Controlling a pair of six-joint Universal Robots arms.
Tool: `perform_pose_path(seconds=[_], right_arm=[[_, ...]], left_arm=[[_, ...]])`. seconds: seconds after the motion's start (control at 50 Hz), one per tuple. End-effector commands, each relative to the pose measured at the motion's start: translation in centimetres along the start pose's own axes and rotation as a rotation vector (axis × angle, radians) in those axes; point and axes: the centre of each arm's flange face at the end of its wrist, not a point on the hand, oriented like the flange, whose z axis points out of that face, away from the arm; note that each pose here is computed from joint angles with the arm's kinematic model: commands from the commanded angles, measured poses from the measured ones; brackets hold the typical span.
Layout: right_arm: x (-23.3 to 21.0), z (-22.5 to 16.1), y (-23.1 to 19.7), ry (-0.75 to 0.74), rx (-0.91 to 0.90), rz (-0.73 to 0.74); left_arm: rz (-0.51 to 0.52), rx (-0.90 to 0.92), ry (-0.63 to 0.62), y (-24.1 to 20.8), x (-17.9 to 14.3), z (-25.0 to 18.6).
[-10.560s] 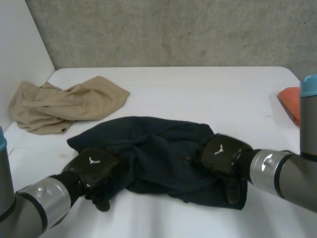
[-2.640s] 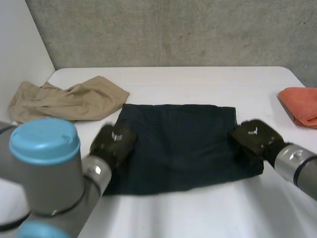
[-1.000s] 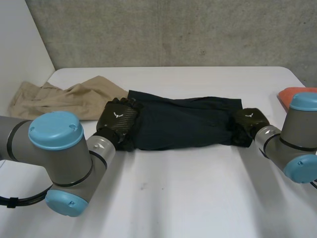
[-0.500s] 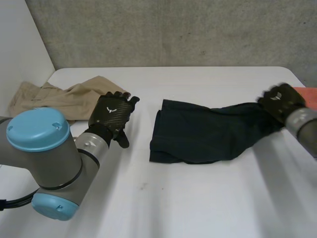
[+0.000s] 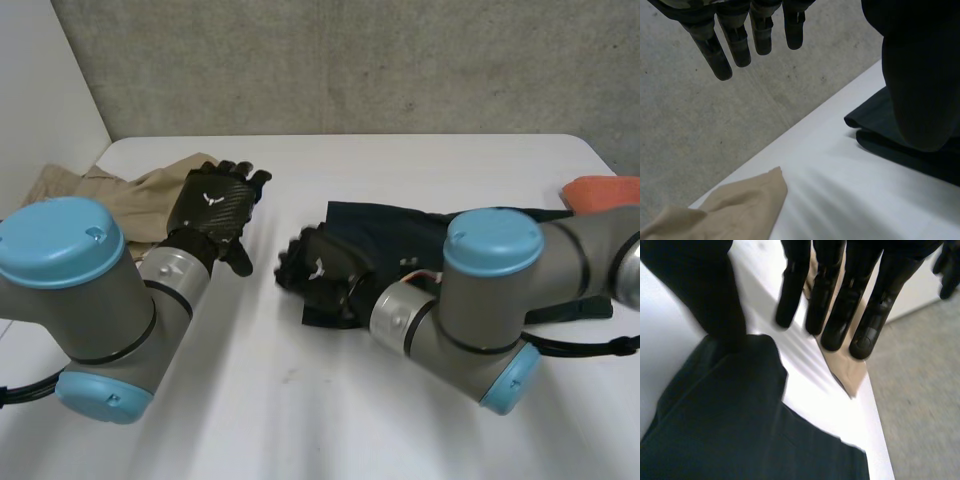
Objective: Fold the laundry.
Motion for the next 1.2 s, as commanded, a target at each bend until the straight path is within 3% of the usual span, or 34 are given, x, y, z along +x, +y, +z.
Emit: perform_pose_path(seconds=[0.02,0.06,0.12,0.28,0.44,0.64,1.2], right_arm=[[8.7,-3.0,0.1,0.361,-0.106,0.33],[12.8,-5.7,2.3,0.55,-0.163,0.49],[15.3,-9.5,6.7,0.699,-0.266,0.62],[13.5,-15.5,14.4,0.63,-0.513,0.624],[11.9,-18.8,17.9,0.608,-0.635,0.603],[10.9,-18.8,19.6,0.543,-0.568,0.653],[11.7,-18.4,22.4,0.596,-0.603,0.612]], left_arm=[[-0.001,0.035,0.0,-1.0,0.1,0.5],[-0.003,0.038,0.004,-1.1,0.2,0.5],[-0.009,0.036,0.008,-1.0,0.4,0.4],[-0.016,0.033,0.037,-0.9,1.4,0.1],[-0.016,0.017,0.042,-0.3,1.6,0.1],[-0.015,0.001,0.047,0.3,1.8,0.2],[-0.015,-0.016,0.048,0.8,1.8,0.1]])
